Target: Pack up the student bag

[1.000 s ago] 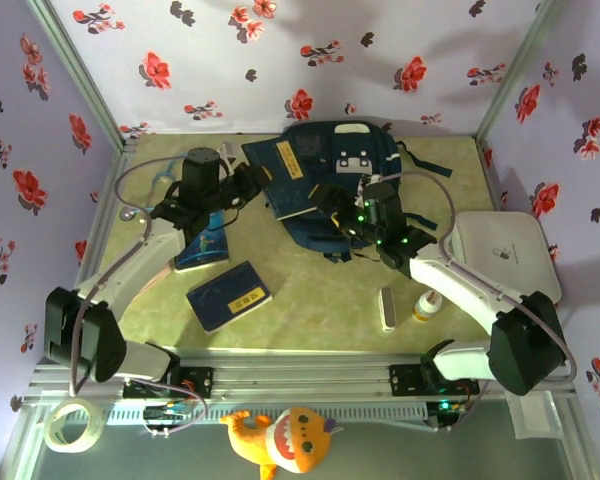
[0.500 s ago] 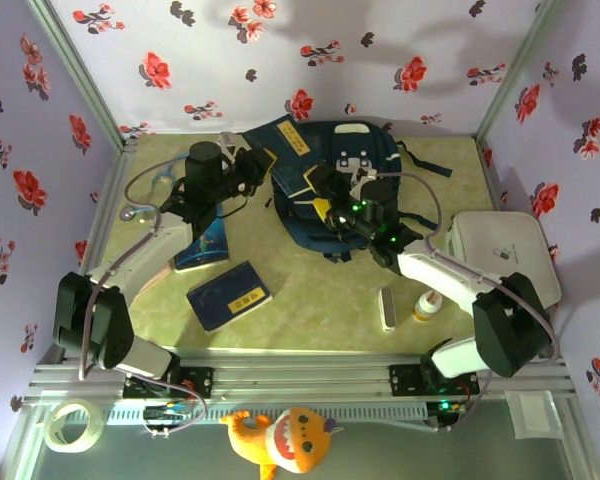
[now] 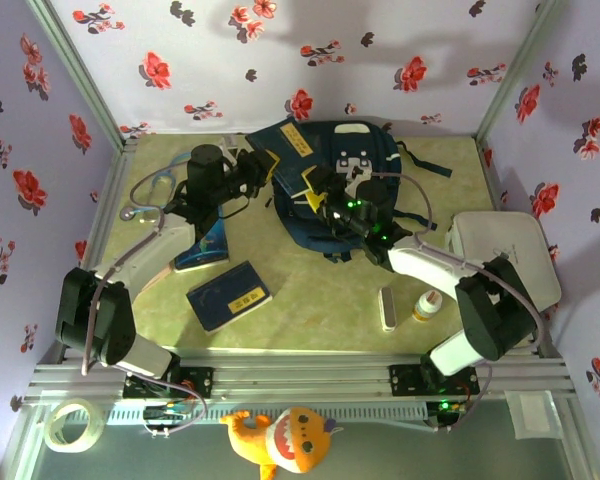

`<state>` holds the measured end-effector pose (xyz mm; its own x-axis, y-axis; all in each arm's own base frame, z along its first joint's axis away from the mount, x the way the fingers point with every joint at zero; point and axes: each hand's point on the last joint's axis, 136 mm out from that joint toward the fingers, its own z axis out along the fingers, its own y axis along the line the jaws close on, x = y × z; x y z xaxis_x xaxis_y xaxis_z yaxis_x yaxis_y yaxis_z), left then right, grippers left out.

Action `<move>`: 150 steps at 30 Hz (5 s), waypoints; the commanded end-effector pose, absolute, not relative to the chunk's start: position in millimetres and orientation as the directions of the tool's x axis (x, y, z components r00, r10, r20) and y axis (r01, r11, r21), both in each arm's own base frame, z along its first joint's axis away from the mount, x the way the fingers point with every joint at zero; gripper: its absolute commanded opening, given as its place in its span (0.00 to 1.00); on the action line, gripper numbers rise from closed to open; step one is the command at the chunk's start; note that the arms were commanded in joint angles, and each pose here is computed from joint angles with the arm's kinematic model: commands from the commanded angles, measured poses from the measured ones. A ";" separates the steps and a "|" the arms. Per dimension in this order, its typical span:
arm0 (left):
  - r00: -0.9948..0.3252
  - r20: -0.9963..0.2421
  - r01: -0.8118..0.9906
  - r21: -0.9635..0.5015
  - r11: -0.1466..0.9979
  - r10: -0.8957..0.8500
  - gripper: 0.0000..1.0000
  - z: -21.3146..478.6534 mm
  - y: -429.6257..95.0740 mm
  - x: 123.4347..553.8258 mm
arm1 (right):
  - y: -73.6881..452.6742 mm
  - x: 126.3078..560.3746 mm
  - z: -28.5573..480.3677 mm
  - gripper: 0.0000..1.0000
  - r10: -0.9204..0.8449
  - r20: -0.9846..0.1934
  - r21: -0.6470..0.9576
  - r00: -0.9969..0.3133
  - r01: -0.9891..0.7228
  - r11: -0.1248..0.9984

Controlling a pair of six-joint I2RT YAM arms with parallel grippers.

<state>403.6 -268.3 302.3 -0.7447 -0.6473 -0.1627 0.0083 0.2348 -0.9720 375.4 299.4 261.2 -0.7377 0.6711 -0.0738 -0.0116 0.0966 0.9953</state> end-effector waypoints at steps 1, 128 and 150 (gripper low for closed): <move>-0.748 -0.178 0.074 -0.980 0.186 -0.640 0.00 322.7 -269.5 400.3 | 296.1 386.3 286.2 0.57 0.704 -0.108 0.994 -0.702 -0.091 0.062; -0.416 -0.761 0.589 0.191 0.785 0.498 0.03 244.6 -371.7 429.1 | 37.3 305.5 227.2 0.12 0.652 -0.587 0.596 -0.480 0.289 0.749; -0.408 -0.892 0.553 -0.071 0.830 0.196 0.00 321.1 -385.6 424.1 | 153.5 370.7 226.8 0.12 0.755 -0.387 0.877 -0.529 0.040 0.478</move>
